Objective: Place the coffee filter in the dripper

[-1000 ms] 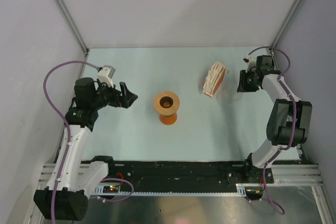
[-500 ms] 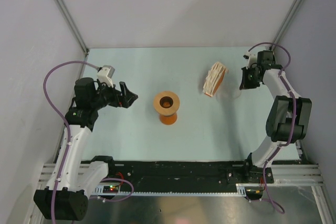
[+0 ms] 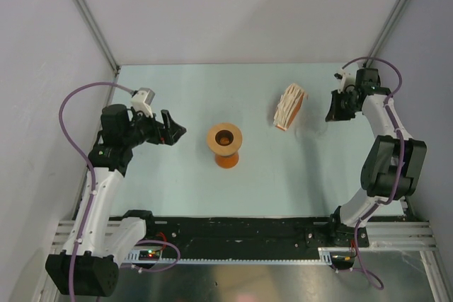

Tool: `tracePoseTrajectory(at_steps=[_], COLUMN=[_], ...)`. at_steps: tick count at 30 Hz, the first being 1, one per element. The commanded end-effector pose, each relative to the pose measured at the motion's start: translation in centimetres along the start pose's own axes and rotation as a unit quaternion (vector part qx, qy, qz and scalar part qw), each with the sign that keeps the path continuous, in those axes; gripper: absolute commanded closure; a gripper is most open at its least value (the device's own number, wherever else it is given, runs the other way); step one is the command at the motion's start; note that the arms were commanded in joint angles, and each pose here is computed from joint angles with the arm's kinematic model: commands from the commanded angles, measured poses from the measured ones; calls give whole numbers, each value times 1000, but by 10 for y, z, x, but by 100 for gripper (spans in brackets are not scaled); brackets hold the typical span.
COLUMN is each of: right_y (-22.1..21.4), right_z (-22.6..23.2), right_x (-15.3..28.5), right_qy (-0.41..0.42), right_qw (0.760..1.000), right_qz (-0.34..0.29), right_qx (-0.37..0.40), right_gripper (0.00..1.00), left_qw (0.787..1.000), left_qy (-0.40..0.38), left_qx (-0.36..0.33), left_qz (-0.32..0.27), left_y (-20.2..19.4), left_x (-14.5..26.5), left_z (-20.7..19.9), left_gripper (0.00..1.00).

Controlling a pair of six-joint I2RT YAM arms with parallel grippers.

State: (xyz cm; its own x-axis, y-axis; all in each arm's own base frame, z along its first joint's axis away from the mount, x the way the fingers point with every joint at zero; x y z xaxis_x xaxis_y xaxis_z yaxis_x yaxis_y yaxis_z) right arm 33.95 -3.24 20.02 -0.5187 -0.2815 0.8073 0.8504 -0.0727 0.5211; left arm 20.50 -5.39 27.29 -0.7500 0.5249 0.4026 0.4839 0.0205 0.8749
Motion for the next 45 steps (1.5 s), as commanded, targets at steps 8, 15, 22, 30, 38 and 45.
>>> tracePoseTrajectory(at_steps=[8, 15, 22, 30, 38, 45], right_y=[2, 0, -4, -7, -9, -8], right_z=[-8, -20, -30, -33, -32, -32], right_x=[-8, -12, -19, -21, -22, -28], right_qy=[17, -2, -5, -1, 6, 15], right_qw=[1000, 1000, 999, 999, 999, 998], right_qz=[4, 12, 26, 36, 43, 50], right_qx=[-8, -7, -19, -27, -29, -37], right_gripper=[100, 100, 100, 88, 78, 77], left_qw=[1000, 1000, 1000, 1000, 1000, 1000], left_qy=[4, 3, 5, 6, 7, 7], left_qx=[0, 4, 6, 7, 7, 6], left_qz=[-8, -3, -1, 0, 3, 2], left_y=[5, 5, 5, 6, 5, 5], left_x=[0, -3, -4, -5, -6, -6], left_z=[1, 2, 3, 4, 5, 5], left_gripper=[0, 0, 0, 0, 0, 0])
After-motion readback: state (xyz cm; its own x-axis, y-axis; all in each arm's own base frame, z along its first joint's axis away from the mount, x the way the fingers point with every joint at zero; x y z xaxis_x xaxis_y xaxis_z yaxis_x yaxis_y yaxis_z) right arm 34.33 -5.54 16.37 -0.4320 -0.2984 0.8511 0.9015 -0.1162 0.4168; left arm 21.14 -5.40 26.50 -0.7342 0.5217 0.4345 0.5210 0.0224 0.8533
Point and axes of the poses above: each gripper's point midway between its finger pads, its own x axis back along the fingers, its own z axis along the line the jaws close on, y = z × x, the point moved 9 cm from there along x, back along the fingers, and after that the axes turned 5 degrees about -x, right-handed, at the moved point
